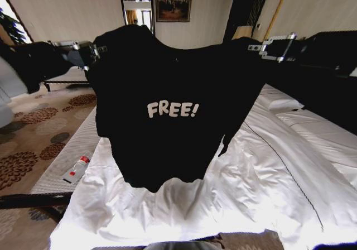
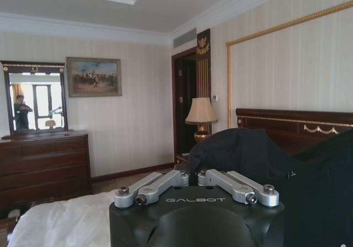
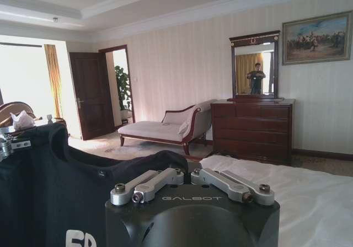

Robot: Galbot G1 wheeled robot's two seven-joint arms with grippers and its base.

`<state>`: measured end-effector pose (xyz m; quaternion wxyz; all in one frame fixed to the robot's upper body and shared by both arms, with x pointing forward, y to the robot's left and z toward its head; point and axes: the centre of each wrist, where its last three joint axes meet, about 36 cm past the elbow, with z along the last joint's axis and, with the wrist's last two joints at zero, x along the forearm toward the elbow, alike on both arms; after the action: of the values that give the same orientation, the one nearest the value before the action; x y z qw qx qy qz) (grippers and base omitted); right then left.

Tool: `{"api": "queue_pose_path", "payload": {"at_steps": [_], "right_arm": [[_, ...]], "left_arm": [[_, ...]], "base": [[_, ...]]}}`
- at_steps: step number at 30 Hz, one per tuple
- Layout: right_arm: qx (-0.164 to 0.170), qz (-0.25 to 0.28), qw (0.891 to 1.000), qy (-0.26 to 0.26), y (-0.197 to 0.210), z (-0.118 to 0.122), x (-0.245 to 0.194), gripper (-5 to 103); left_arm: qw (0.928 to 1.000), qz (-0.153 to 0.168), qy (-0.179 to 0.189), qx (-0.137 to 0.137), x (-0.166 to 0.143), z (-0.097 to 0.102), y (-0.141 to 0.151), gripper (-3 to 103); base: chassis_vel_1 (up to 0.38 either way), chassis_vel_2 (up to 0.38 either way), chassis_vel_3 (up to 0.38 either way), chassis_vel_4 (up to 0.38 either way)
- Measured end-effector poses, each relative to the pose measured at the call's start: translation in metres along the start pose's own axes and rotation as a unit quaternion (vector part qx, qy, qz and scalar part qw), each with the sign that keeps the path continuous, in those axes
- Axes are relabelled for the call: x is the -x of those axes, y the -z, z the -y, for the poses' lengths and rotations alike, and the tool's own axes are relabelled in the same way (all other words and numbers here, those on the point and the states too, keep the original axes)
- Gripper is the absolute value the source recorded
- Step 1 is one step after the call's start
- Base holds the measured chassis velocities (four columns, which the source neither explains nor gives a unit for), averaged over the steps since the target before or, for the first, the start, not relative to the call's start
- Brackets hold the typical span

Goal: Fold the clothes on the bed.

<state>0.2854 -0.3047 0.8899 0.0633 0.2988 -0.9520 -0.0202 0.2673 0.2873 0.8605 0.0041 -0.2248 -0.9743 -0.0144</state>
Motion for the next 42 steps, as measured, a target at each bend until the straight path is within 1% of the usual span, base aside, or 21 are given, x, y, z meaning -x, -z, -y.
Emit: {"api": "queue_pose_path", "payload": {"at_steps": [3,4,7,9,12,13,16,18,19,22,23,26,27,28,32,33,37,38,39,41,42], "right_arm": [[-0.008,-0.017,1.000,-0.006,-0.008,-0.011,0.000,1],[-0.008,-0.017,1.000,-0.006,-0.008,-0.011,0.000,1],[-0.006,-0.034,0.999,-0.010,-0.017,-0.014,0.006,1],[-0.003,-0.040,0.999,-0.012,-0.021,-0.013,0.011,1],[0.012,-0.065,0.998,-0.023,-0.047,0.000,0.042,1],[0.012,-0.065,0.998,-0.023,-0.047,0.000,0.042,1],[0.036,-0.083,0.995,-0.040,-0.077,0.027,0.088,1],[0.042,-0.095,0.993,-0.061,-0.100,0.048,0.122,1],[0.042,-0.095,0.993,-0.061,-0.100,0.048,0.122,1],[0.055,-0.114,0.989,-0.082,-0.128,0.075,0.164,1],[0.055,-0.114,0.989,-0.082,-0.128,0.075,0.164,1],[0.071,-0.134,0.983,-0.105,-0.154,0.103,0.208,1],[0.071,-0.137,0.981,-0.118,-0.164,0.111,0.224,1],[0.071,-0.137,0.981,-0.118,-0.164,0.111,0.224,1],[0.053,-0.136,0.979,-0.143,-0.198,0.131,0.267,1],[0.053,-0.136,0.979,-0.143,-0.198,0.131,0.267,1],[0.052,-0.138,0.978,-0.150,-0.234,0.158,0.303,1],[0.052,-0.138,0.978,-0.150,-0.234,0.158,0.303,1],[0.053,-0.136,0.977,-0.153,-0.241,0.164,0.311,1],[0.058,-0.132,0.976,-0.164,-0.256,0.176,0.330,1],[0.058,-0.132,0.976,-0.164,-0.256,0.176,0.330,1]], "left_arm": [[0.9994,-0.032,0.016,0.003,-0.006,0.003,0.001,2],[0.9994,-0.032,0.016,0.003,-0.006,0.003,0.001,2],[0.9976,-0.061,0.033,0.001,0.000,0.002,-0.007,2],[0.9973,-0.066,0.033,-0.001,0.005,0.002,-0.012,2],[0.9961,-0.083,0.029,-0.005,0.029,0.002,-0.037,2],[0.9961,-0.083,0.029,-0.005,0.029,0.002,-0.037,2],[0.9951,-0.090,0.039,-0.014,0.064,-0.004,-0.072,2],[0.9936,-0.099,0.052,-0.014,0.091,-0.012,-0.100,2],[0.9936,-0.099,0.052,-0.014,0.091,-0.012,-0.100,2],[0.9898,-0.122,0.070,-0.026,0.130,-0.026,-0.142,2],[0.9898,-0.122,0.070,-0.026,0.130,-0.026,-0.142,2],[0.9853,-0.141,0.086,-0.045,0.174,-0.040,-0.181,2],[0.9842,-0.146,0.087,-0.050,0.187,-0.043,-0.191,2],[0.9842,-0.146,0.087,-0.050,0.187,-0.043,-0.191,2],[0.9805,-0.163,0.093,-0.058,0.231,-0.053,-0.222,2],[0.9805,-0.163,0.093,-0.058,0.231,-0.053,-0.222,2],[0.9772,-0.177,0.102,-0.058,0.261,-0.069,-0.247,2],[0.9772,-0.177,0.102,-0.058,0.261,-0.069,-0.247,2],[0.9759,-0.182,0.104,-0.060,0.264,-0.074,-0.250,2],[0.9731,-0.188,0.115,-0.068,0.276,-0.090,-0.260,2],[0.9731,-0.188,0.115,-0.068,0.276,-0.090,-0.260,2]], "base": [[0.000,0.000,0.000,0.000],[0.000,0.000,0.000,0.000],[0.000,0.000,0.000,0.000],[0.000,0.000,0.000,0.000],[0.000,0.000,0.000,0.000],[0.000,0.000,0.000,0.000],[0.000,0.000,0.000,0.000],[0.000,0.000,0.000,0.000],[0.000,0.000,0.000,0.000],[0.000,0.000,0.000,0.000],[0.000,0.000,0.000,0.000],[0.000,0.000,0.000,0.000],[0.000,0.000,0.000,0.000],[0.000,0.000,0.000,0.000],[0.000,0.000,0.000,0.000],[0.000,0.000,0.000,0.000],[0.000,0.000,0.000,0.000],[0.000,0.000,0.000,0.000],[0.000,0.000,0.000,0.000],[0.000,0.000,0.000,0.000],[0.000,0.000,0.000,0.000]]}}
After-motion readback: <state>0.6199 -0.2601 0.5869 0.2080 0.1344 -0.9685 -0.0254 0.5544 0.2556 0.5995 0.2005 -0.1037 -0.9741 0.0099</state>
